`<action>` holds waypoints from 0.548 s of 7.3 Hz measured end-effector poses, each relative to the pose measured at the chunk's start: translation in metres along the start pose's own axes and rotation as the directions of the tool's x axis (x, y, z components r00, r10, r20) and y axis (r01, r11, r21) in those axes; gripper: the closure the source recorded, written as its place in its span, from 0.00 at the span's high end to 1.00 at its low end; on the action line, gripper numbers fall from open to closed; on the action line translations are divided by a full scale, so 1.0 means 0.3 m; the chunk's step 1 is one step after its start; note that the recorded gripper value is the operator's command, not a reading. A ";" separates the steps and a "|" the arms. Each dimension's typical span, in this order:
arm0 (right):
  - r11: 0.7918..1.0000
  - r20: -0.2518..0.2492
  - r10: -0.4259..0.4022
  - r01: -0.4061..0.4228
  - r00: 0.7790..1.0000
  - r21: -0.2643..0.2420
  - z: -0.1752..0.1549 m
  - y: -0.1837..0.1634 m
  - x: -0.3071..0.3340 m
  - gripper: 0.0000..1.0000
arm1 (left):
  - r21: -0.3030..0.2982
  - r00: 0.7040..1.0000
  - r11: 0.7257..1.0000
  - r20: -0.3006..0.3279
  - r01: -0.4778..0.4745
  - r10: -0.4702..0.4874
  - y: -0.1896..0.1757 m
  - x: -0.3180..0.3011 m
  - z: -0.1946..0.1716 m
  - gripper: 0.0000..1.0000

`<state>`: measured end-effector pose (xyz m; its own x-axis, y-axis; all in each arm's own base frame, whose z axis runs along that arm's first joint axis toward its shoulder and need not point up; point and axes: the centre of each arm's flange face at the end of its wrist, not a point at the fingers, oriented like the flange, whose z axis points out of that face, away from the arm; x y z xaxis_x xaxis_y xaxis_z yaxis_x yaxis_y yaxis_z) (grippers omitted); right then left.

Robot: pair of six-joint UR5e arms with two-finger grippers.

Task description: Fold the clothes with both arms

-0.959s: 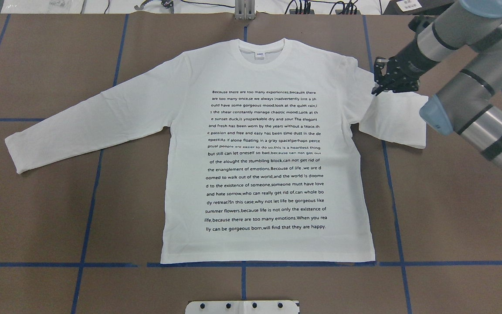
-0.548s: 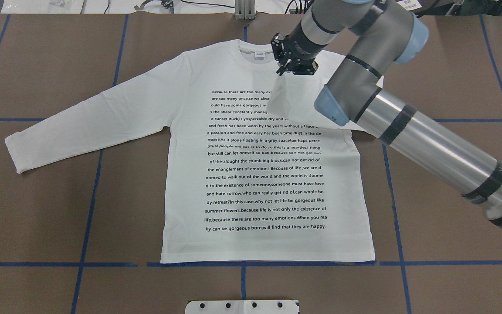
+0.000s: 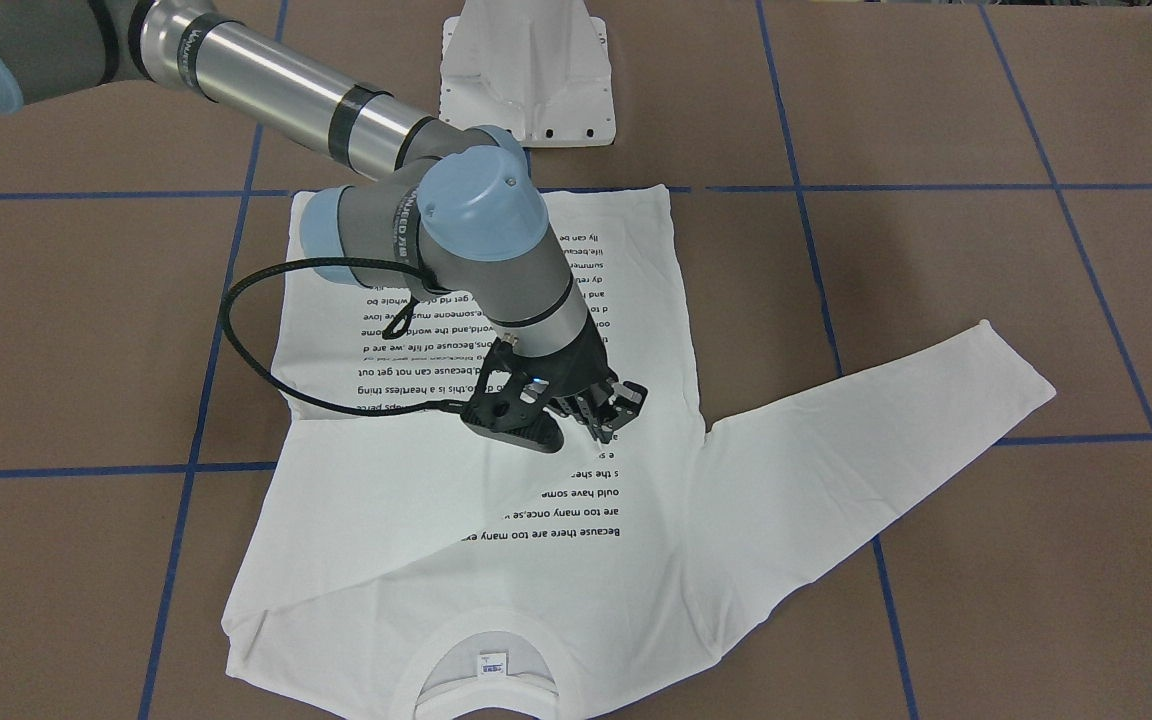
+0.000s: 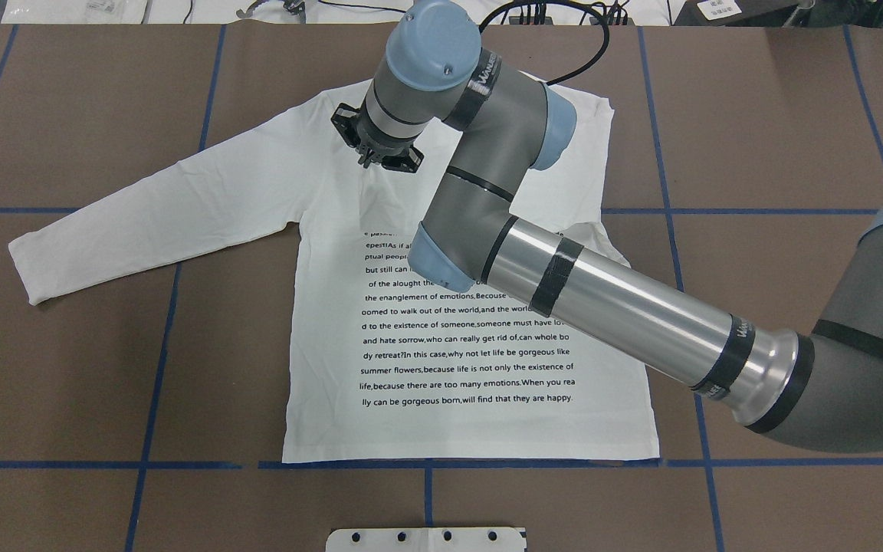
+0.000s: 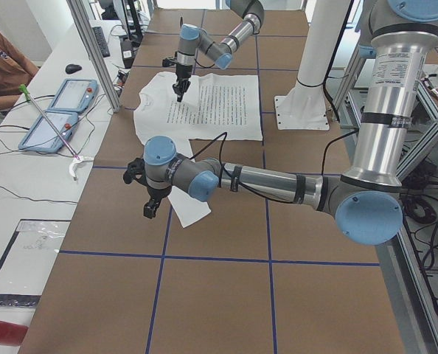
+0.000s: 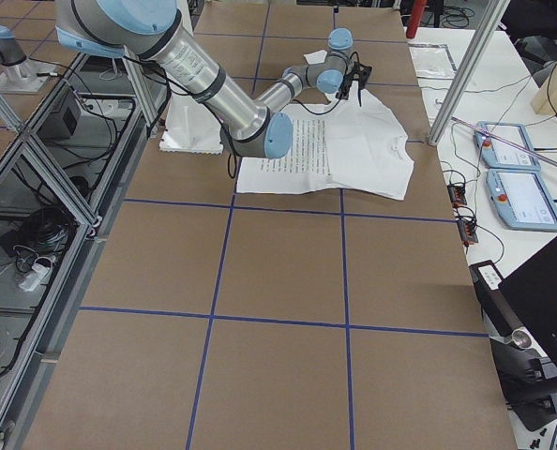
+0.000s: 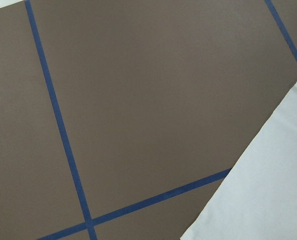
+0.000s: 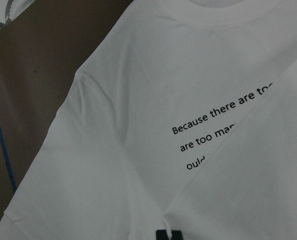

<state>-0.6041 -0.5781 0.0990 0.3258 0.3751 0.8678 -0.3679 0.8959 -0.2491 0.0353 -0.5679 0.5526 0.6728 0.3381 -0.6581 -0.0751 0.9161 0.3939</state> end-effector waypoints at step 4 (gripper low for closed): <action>1.000 0.031 -0.006 0.005 1.000 0.017 0.058 0.206 -0.110 0.92 | -0.010 1.000 1.000 -0.008 -0.004 0.004 0.001 0.015 0.018 1.00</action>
<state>-0.6528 -0.5393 0.0625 0.3011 0.3623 0.8821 -0.3807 0.8938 -0.2372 0.0421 -0.5672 0.5531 0.6664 0.3436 -0.6618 -0.0849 0.9167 0.3904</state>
